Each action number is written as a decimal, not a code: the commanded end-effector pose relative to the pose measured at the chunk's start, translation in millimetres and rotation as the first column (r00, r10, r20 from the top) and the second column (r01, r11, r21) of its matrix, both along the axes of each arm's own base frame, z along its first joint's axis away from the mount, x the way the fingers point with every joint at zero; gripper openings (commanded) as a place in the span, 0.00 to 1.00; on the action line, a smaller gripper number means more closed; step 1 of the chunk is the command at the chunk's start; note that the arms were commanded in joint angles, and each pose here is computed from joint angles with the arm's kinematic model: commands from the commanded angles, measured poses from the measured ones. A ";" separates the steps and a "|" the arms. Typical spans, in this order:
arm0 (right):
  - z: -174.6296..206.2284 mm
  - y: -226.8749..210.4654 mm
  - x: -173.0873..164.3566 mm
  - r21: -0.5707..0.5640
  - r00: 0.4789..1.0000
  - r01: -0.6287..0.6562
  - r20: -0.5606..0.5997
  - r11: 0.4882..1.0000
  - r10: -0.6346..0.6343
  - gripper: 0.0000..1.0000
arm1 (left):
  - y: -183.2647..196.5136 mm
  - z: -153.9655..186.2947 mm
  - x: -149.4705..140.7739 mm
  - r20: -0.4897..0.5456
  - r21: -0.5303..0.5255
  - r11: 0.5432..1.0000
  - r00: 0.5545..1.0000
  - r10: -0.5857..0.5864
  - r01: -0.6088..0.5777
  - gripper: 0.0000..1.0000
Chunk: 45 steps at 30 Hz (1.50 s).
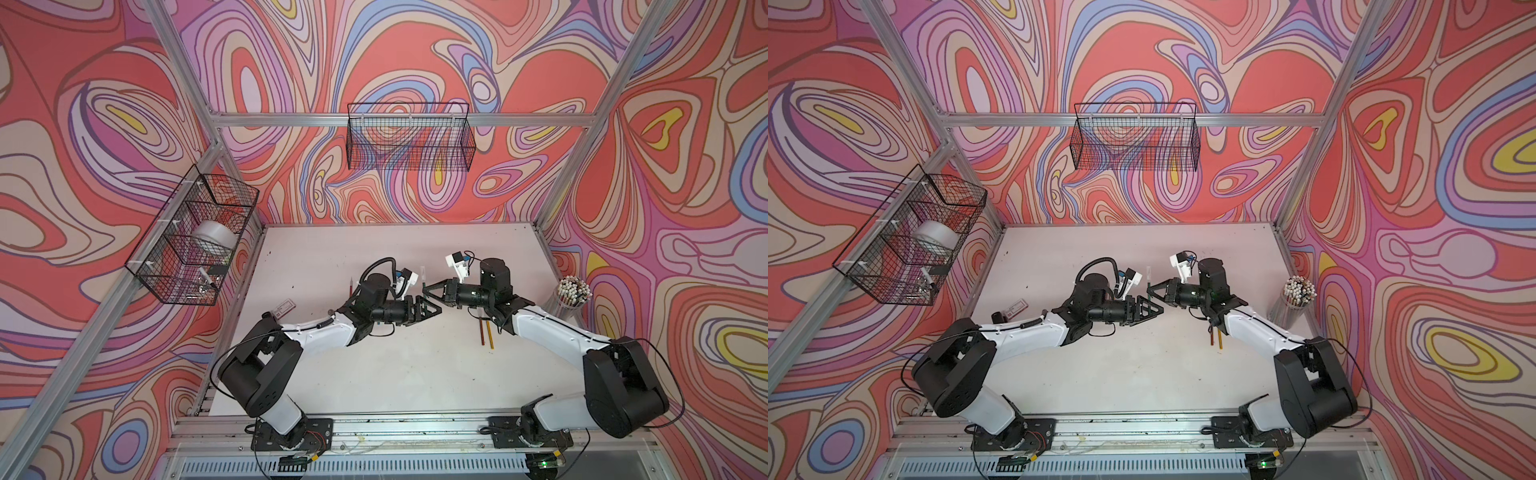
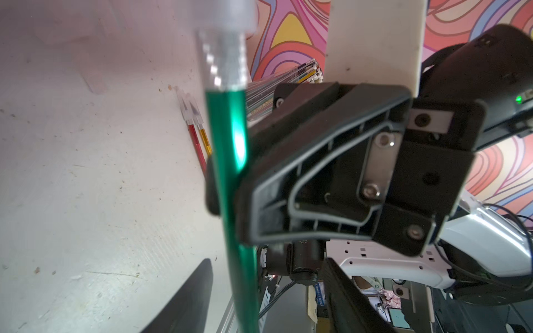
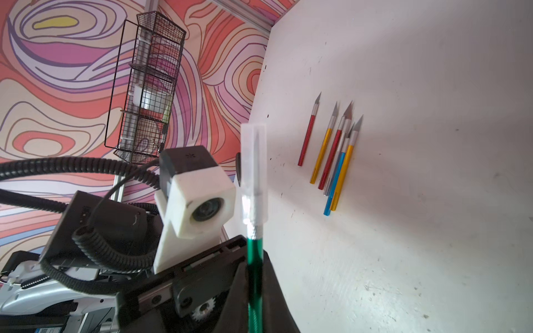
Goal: Remove protective caps from carving knives
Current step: Pick up the carving knife from the center of the board, then remove the protective sleeve from the carving knife.
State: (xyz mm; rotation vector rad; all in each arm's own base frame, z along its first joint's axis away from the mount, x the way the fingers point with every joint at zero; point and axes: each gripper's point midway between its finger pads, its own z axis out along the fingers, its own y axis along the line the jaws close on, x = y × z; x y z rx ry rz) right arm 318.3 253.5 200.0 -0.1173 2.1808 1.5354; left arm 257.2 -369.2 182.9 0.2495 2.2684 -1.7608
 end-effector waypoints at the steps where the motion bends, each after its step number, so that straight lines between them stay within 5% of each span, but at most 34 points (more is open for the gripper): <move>1: -1.2 4.7 -0.7 0.022 1.000 -0.014 0.000 1.000 0.014 0.09 | -4.4 8.0 -2.4 0.005 -0.060 0.998 1.000 -0.018 0.019 0.54; 11: -7.3 3.8 0.0 0.007 1.000 -0.005 -0.009 1.000 0.005 0.09 | -3.1 5.1 -2.6 0.010 -0.037 0.999 1.000 -0.015 0.015 0.20; 23: -9.5 2.5 -2.0 0.005 1.000 0.002 -0.018 1.000 -0.002 0.08 | 2.5 -3.2 -2.9 0.038 0.044 0.999 0.999 -0.005 0.004 0.00; 34: -4.6 -4.8 14.2 -0.065 0.997 0.081 0.004 0.995 -0.081 0.37 | 4.6 -14.7 -12.0 0.045 0.115 0.993 0.998 -0.039 0.034 0.00; 40: -2.6 -2.2 27.5 -0.084 0.996 0.092 0.017 0.992 -0.091 0.38 | 2.5 -14.5 -18.8 0.060 0.140 0.988 0.996 -0.068 0.059 0.00; 45: -3.0 1.6 36.1 -0.086 0.996 0.085 0.014 0.993 -0.084 0.27 | 1.0 -14.5 -21.3 0.066 0.149 0.986 0.995 -0.081 0.071 0.00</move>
